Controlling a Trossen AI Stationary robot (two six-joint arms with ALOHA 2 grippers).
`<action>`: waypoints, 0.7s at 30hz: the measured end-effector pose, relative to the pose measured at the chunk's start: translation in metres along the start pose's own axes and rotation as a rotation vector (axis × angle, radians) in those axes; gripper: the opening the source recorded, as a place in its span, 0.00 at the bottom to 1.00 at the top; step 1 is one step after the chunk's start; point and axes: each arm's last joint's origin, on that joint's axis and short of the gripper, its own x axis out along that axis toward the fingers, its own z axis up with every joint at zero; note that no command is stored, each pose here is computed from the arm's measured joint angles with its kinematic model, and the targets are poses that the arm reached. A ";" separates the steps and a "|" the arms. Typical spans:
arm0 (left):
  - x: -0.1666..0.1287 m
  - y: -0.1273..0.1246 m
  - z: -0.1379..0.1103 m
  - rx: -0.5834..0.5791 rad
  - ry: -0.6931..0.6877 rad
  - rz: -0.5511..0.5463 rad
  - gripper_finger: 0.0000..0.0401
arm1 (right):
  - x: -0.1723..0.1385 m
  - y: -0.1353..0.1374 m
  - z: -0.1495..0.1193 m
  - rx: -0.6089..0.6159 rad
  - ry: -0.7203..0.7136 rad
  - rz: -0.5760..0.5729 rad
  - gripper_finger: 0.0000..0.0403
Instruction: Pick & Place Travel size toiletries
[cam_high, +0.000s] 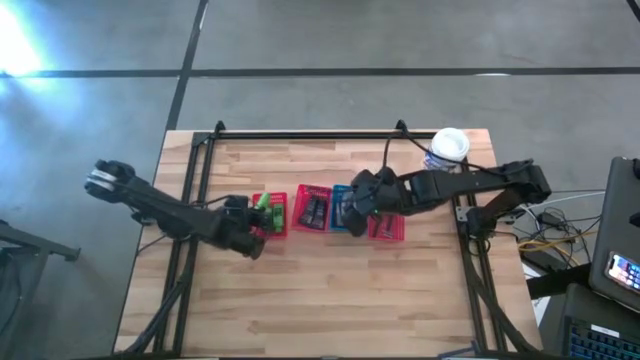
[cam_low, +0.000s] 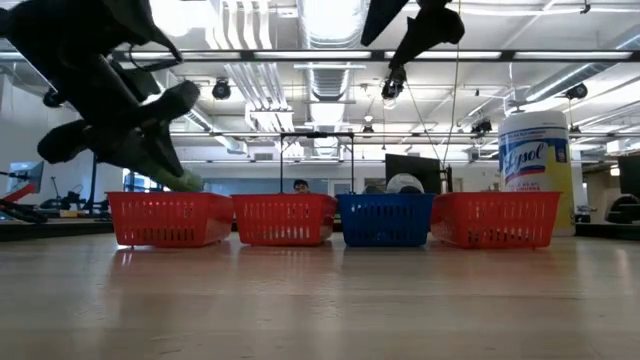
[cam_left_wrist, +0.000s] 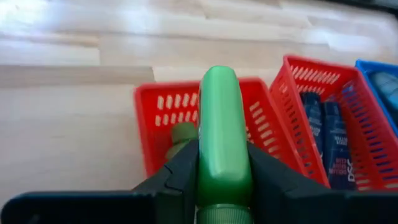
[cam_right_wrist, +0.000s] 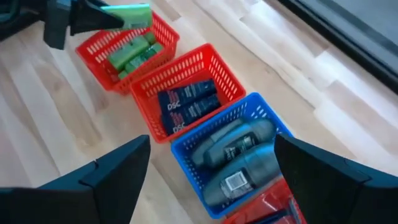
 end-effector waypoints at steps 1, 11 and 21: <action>0.002 -0.002 0.000 -0.003 0.014 -0.001 0.26 | 0.001 0.001 -0.002 -0.001 0.003 0.001 0.83; 0.013 -0.008 -0.005 0.023 0.048 0.000 0.43 | 0.004 0.002 -0.009 -0.031 0.013 0.000 0.82; -0.016 -0.030 0.013 0.094 0.149 -0.153 0.53 | -0.020 -0.007 -0.005 -0.052 0.007 0.092 0.88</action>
